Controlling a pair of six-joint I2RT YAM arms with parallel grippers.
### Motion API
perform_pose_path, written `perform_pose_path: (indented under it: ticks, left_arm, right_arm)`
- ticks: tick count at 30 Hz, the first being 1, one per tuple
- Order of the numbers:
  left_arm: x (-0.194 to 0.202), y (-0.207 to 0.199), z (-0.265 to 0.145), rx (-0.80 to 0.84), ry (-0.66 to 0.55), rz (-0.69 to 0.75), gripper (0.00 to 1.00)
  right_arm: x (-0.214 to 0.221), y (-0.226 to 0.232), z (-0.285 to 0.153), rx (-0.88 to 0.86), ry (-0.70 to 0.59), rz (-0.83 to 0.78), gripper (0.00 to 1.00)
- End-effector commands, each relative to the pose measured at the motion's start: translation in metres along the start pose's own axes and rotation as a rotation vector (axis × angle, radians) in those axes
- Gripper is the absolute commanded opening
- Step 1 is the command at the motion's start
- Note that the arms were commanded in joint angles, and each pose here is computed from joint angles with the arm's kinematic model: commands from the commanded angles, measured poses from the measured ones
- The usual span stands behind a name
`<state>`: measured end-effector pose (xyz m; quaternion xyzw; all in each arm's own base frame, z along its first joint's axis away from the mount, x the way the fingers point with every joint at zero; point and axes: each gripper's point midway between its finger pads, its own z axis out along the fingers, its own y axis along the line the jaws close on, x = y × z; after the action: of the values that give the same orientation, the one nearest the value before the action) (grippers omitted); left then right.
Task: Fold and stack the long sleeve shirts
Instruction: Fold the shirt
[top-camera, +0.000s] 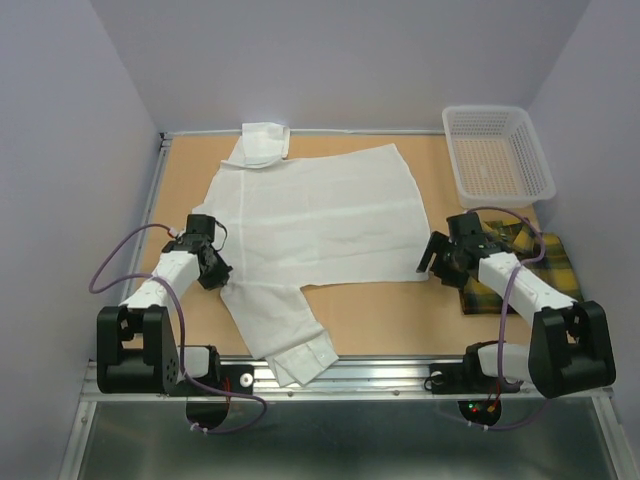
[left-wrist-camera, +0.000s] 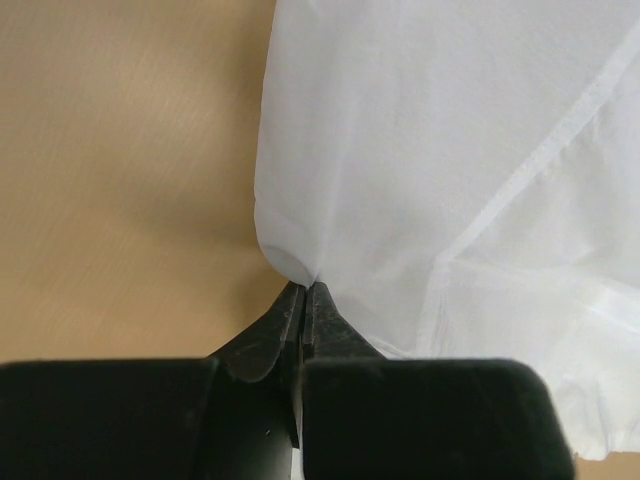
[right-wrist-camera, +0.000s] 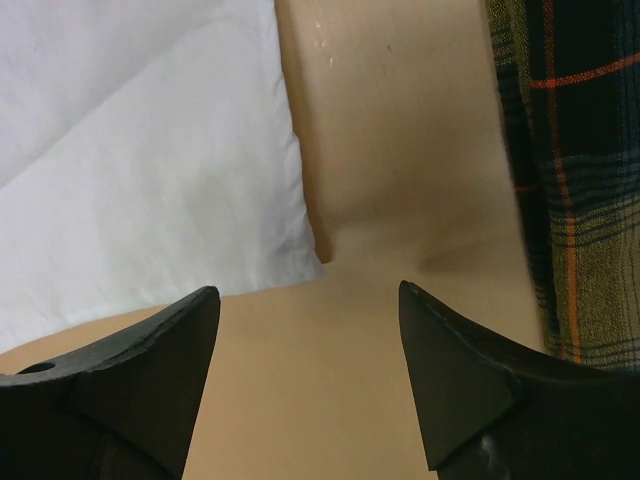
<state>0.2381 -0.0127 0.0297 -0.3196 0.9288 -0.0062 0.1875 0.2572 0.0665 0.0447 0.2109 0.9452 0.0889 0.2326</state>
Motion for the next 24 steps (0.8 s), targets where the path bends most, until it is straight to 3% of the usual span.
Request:
perform_pose_path:
  ticks: [1, 17, 24]
  left_arm:
    - [-0.007, -0.004, -0.02, 0.024, -0.024, 0.039, 0.02]
    - [-0.006, -0.009, -0.03, 0.078, -0.028, 0.053, 0.02]
    - [-0.006, -0.01, -0.031, 0.091, -0.038, 0.045, 0.02]
  right_arm:
    - [0.01, -0.01, 0.007, 0.043, 0.02, 0.024, 0.76]
    - [0.018, -0.002, 0.03, 0.017, 0.037, 0.09, 0.58]
    - [0.02, 0.002, 0.033, 0.006, 0.04, 0.089, 0.42]
